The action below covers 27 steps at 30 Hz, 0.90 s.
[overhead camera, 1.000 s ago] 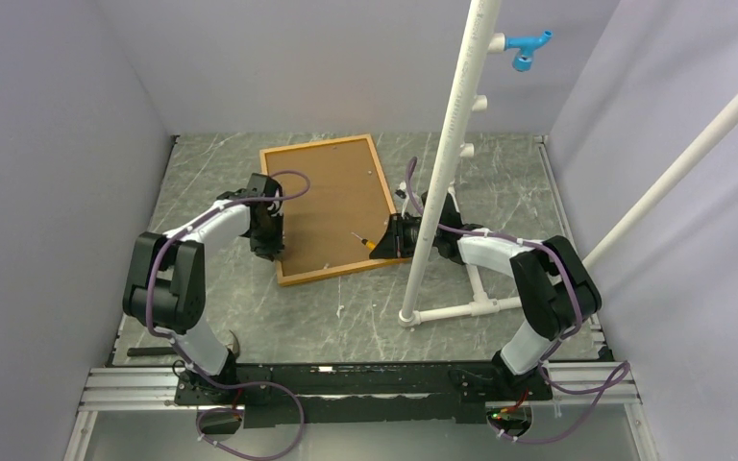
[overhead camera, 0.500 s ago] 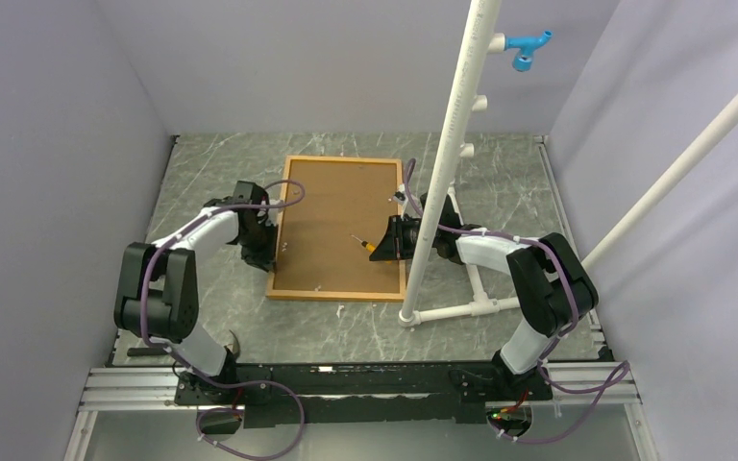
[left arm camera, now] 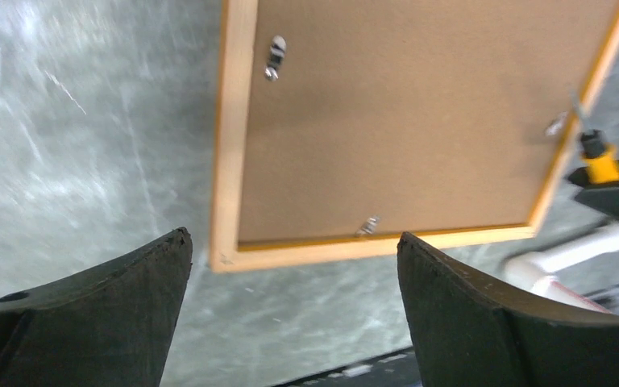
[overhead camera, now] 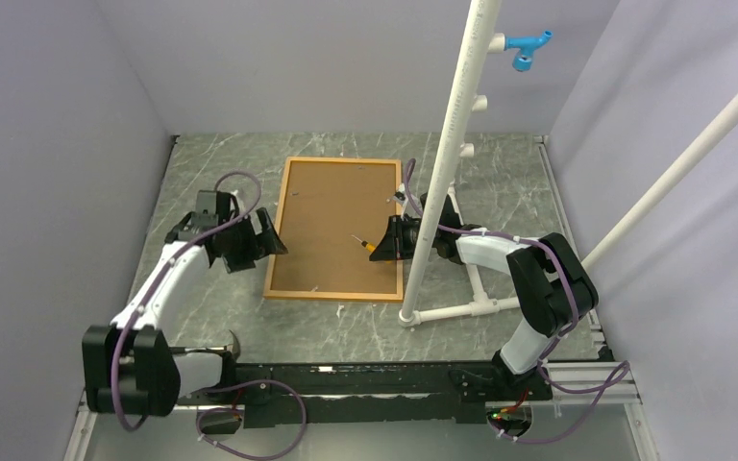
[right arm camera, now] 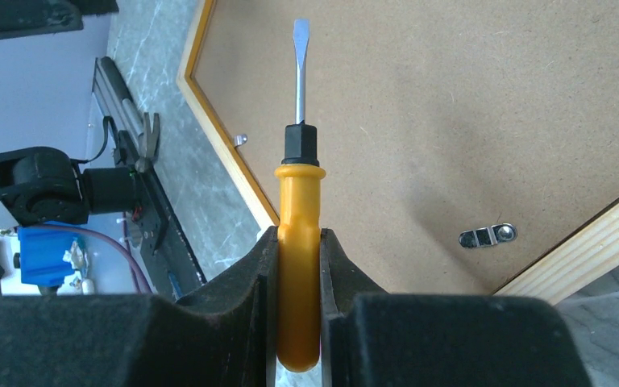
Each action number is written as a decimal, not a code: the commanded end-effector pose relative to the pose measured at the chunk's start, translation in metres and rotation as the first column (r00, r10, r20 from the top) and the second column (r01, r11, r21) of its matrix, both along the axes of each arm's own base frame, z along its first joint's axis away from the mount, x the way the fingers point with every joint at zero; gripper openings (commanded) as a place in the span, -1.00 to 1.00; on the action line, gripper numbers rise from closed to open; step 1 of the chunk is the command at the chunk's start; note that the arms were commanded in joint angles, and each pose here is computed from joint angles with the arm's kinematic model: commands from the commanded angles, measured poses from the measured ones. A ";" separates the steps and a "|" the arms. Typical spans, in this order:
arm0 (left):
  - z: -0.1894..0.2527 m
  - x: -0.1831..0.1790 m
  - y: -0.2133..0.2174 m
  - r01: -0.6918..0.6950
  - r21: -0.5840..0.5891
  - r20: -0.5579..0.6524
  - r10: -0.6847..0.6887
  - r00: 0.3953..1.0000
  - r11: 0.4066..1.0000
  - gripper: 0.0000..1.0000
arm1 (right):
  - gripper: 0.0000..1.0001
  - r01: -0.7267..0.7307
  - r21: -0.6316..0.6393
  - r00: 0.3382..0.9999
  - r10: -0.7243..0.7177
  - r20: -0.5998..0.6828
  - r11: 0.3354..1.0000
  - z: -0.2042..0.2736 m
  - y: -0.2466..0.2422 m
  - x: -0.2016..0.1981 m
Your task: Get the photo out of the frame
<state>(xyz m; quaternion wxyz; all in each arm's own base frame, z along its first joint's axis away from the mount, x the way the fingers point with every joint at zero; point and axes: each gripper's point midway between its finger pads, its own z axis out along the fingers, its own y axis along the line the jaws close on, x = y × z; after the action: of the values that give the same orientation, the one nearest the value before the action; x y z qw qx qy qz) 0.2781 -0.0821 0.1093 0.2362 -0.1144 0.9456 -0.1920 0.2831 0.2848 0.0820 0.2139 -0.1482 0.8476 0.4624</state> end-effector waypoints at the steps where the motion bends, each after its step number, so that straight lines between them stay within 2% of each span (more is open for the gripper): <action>1: 0.008 -0.018 -0.019 -0.289 -0.226 -0.109 0.271 0.956 0.930 0.89 | -1.00 -0.029 0.036 0.997 0.027 0.067 0.999 0.013 0.006 0.006; 3: 0.003 -0.033 -0.024 -0.446 -0.281 -0.234 0.390 0.891 0.850 0.90 | -1.00 -0.029 0.038 0.997 0.026 0.066 0.999 0.013 0.006 0.006; 4: 0.001 -0.036 -0.030 -0.462 -0.316 -0.257 0.394 0.883 0.829 0.91 | -1.00 -0.031 0.040 0.997 0.028 0.067 0.999 0.014 0.006 0.006; 6: -0.001 -0.041 -0.041 -0.543 -0.402 -0.335 0.434 0.836 0.737 0.92 | -1.00 -0.030 0.043 0.997 0.027 0.069 0.999 0.015 0.006 0.006; 8: -0.011 -0.047 -0.046 -0.614 -0.434 -0.405 0.467 0.786 0.659 0.91 | -1.00 -0.031 0.043 0.997 0.028 0.069 0.999 0.015 0.007 0.005; 12: -0.026 -0.049 -0.043 -0.717 -0.394 -0.481 0.536 0.694 0.575 0.88 | -1.00 -0.031 0.039 0.997 0.028 0.074 0.999 0.017 0.005 0.004; 16: -0.045 -0.052 -0.048 -0.777 -0.314 -0.579 0.539 0.612 0.546 0.82 | -1.00 -0.032 0.040 0.997 0.029 0.078 0.999 0.018 0.006 0.004; 21: -0.067 -0.057 -0.056 -0.798 -0.187 -0.651 0.537 0.537 0.573 0.63 | -1.00 -0.042 0.026 0.997 0.040 0.072 0.999 0.014 0.009 0.003; 25: -0.082 -0.058 -0.055 -0.823 -0.127 -0.667 0.566 0.484 0.553 0.36 | -1.00 -0.052 0.023 0.996 0.050 0.071 0.998 0.013 0.012 0.002; 27: -0.088 -0.057 -0.053 -0.836 -0.118 -0.661 0.585 0.469 0.536 0.10 | -1.00 -0.061 0.019 0.996 0.060 0.065 0.998 0.010 0.015 0.000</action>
<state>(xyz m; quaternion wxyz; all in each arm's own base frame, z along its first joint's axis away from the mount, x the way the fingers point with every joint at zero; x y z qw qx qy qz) 0.2080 -0.1378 0.0231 -0.0306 -0.5701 0.7854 -0.2392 0.2782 0.2899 0.0820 0.2120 -0.1593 0.8455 0.4635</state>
